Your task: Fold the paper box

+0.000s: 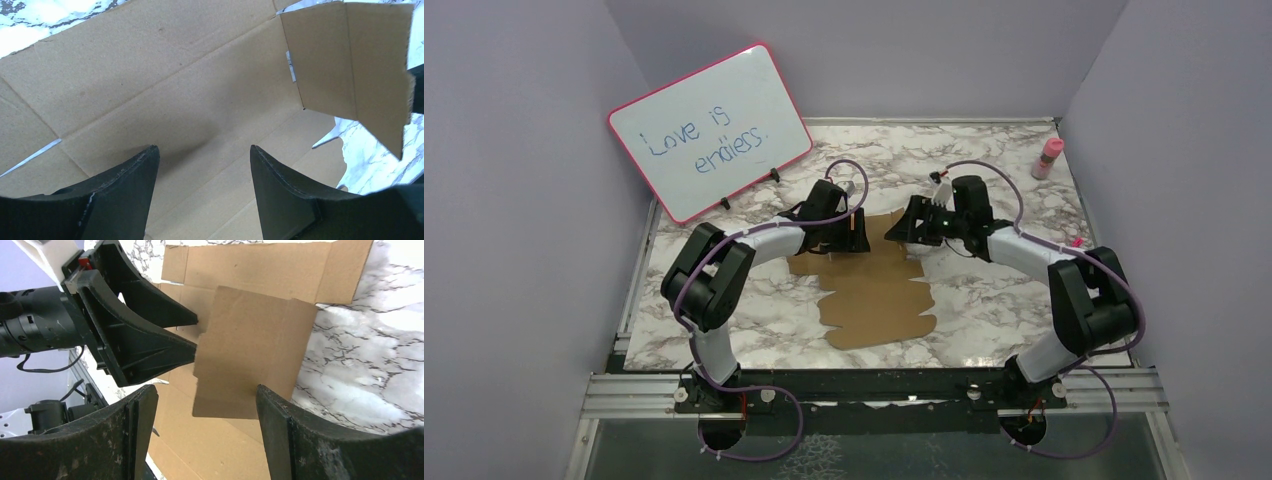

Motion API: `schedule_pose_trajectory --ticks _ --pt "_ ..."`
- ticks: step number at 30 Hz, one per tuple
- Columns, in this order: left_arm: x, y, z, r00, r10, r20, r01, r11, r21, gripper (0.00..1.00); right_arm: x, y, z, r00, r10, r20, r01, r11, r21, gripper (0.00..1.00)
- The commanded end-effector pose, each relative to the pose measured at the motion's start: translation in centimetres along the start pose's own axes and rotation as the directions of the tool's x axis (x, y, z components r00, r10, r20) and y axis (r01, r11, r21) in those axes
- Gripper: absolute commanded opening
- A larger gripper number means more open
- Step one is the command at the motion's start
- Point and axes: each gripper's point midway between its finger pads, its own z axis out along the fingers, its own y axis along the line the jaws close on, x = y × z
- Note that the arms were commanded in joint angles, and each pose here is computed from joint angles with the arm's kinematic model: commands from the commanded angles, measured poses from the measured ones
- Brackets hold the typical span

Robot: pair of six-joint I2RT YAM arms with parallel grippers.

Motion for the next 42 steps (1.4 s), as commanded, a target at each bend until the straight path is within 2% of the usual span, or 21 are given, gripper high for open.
schedule_pose_trajectory --ticks 1,12,21,30,33,36,42 --pt "1.0 0.1 0.8 1.0 -0.006 -0.03 0.007 1.0 0.006 0.69 -0.1 1.2 1.2 1.0 -0.012 -0.012 0.011 0.999 -0.037 0.77" --pt "1.0 0.2 0.6 1.0 -0.004 -0.027 0.004 1.0 0.004 0.69 -1.9 1.8 0.4 0.997 -0.078 0.024 0.077 0.997 0.017 0.77" --pt "1.0 0.2 0.7 1.0 -0.005 -0.027 0.005 1.0 0.004 0.69 -3.2 -0.8 -3.0 0.986 -0.14 0.095 0.111 0.959 0.262 0.84" --pt "0.6 0.1 0.5 1.0 -0.007 -0.012 0.007 1.0 0.0 0.69 -0.2 -5.0 -6.2 0.99 -0.083 0.11 0.022 0.883 0.469 0.87" --pt "-0.2 -0.2 0.0 1.0 -0.001 0.009 0.001 1.0 -0.003 0.69 1.0 -4.9 -6.5 0.993 -0.083 0.089 0.034 0.891 0.452 0.87" --pt "-1.2 -1.0 -0.9 0.999 0.005 0.04 -0.006 1.0 0.006 0.69 2.7 -3.9 -5.9 0.997 -0.051 0.059 0.025 0.927 0.374 0.86" --pt "-1.9 -3.0 -2.8 0.994 0.066 0.087 -0.065 0.998 -0.01 0.69 6.2 -3.6 -4.6 0.999 0.048 0.002 -0.047 0.962 0.268 0.86"
